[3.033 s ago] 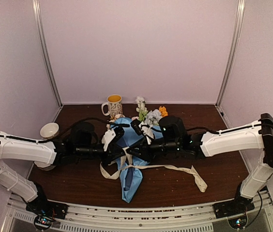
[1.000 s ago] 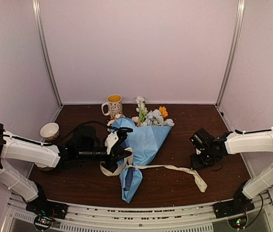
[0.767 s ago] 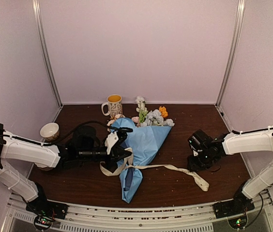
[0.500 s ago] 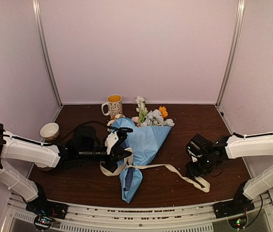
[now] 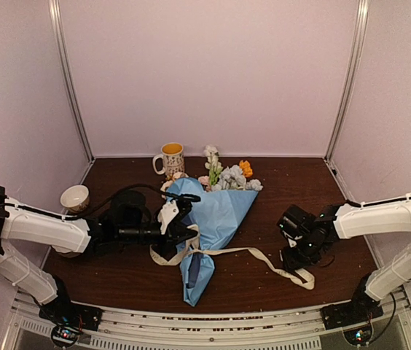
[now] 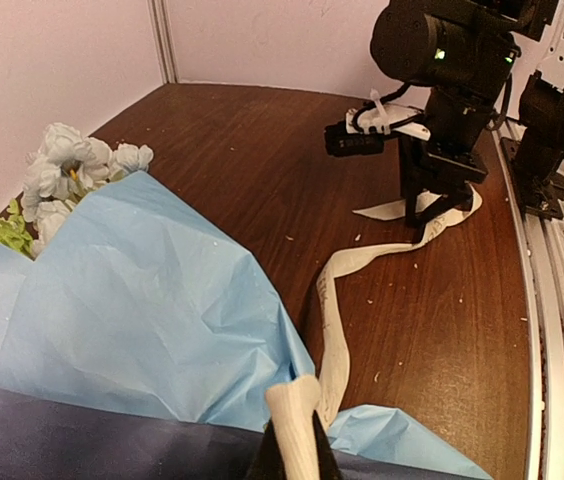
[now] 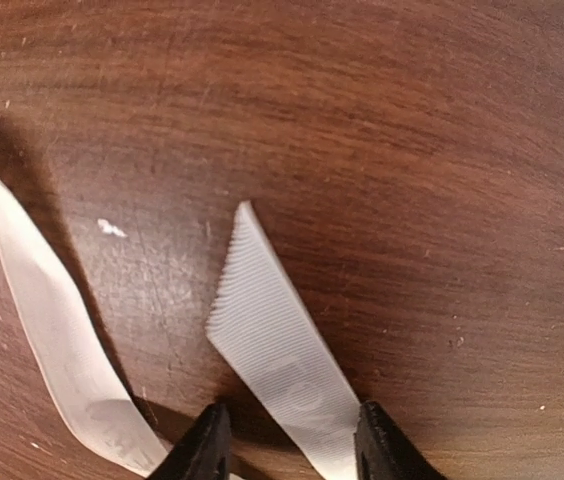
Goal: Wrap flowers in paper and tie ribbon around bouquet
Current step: Pick up the right side of the ribbon from the folded bouquet, then place the right side of the ribbon on the folded bouquet.
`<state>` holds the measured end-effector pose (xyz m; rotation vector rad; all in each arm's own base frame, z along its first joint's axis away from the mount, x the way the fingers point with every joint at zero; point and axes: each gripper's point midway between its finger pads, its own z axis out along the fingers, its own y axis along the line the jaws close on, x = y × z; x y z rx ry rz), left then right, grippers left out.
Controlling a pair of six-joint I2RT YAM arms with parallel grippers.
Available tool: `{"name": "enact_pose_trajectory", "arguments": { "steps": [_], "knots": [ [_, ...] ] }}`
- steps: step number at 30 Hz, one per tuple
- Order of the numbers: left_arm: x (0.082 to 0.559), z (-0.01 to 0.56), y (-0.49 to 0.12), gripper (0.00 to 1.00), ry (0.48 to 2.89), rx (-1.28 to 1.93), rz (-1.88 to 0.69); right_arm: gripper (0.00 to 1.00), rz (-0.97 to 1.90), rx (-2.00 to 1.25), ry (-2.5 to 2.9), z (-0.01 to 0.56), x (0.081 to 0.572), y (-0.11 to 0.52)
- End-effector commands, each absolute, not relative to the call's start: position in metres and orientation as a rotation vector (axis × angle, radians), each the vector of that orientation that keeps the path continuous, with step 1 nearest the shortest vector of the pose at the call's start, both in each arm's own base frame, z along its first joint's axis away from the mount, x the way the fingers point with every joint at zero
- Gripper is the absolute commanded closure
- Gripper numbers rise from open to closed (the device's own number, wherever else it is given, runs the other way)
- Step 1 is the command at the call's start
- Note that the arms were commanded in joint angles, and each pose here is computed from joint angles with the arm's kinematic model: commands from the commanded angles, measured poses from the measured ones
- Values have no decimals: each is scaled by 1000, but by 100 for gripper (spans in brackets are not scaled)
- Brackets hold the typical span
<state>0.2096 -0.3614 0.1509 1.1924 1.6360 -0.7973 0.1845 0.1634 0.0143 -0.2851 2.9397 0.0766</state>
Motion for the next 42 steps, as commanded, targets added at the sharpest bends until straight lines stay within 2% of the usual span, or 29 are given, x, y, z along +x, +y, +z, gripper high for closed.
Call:
{"name": "enact_pose_trajectory", "arguments": {
  "steps": [1, 3, 5, 7, 16, 19, 22, 25, 28, 31, 35, 38, 42],
  "knots": [
    [209, 166, -365, 100, 1580, 1191, -795, 64, 82, -279, 2985, 0, 178, 163],
    [209, 166, -365, 100, 1579, 1192, -797, 77, 81, -285, 2965, 1, 184, 164],
    [209, 167, -364, 100, 1577, 1190, -797, 93, 105, -259, 2949, 2, 194, 165],
    [209, 168, -363, 100, 1579, 1186, -794, 100, 125, -235, 2925, 3, 204, 165],
    [209, 167, -359, 100, 1590, 1179, -777, 100, 85, -181, 2797, 28, 243, 156],
    [209, 166, -357, 100, 1593, 1179, -772, 100, 129, -194, 2702, 61, 261, 165],
    [209, 167, -356, 100, 1589, 1170, -768, 100, 268, -219, 2562, 118, 283, 190],
    [211, 169, -354, 100, 1587, 1133, -761, 100, 539, -293, 2366, 197, 303, 251],
    [207, 170, -352, 100, 1572, 1096, -770, 100, 737, -510, 2223, 271, 298, 337],
    [200, 167, -353, 100, 1561, 1101, -771, 100, 904, -578, 2084, 337, 295, 413],
    [195, 171, -349, 100, 1531, 1079, -763, 100, 1005, -675, 2046, 358, 281, 506],
    [191, 175, -342, 100, 1505, 1061, -772, 99, 1046, -706, 2094, 340, 273, 544],
    [186, 174, -339, 100, 1498, 1063, -780, 71, 974, -678, 2145, 319, 281, 535]
  ]
}}
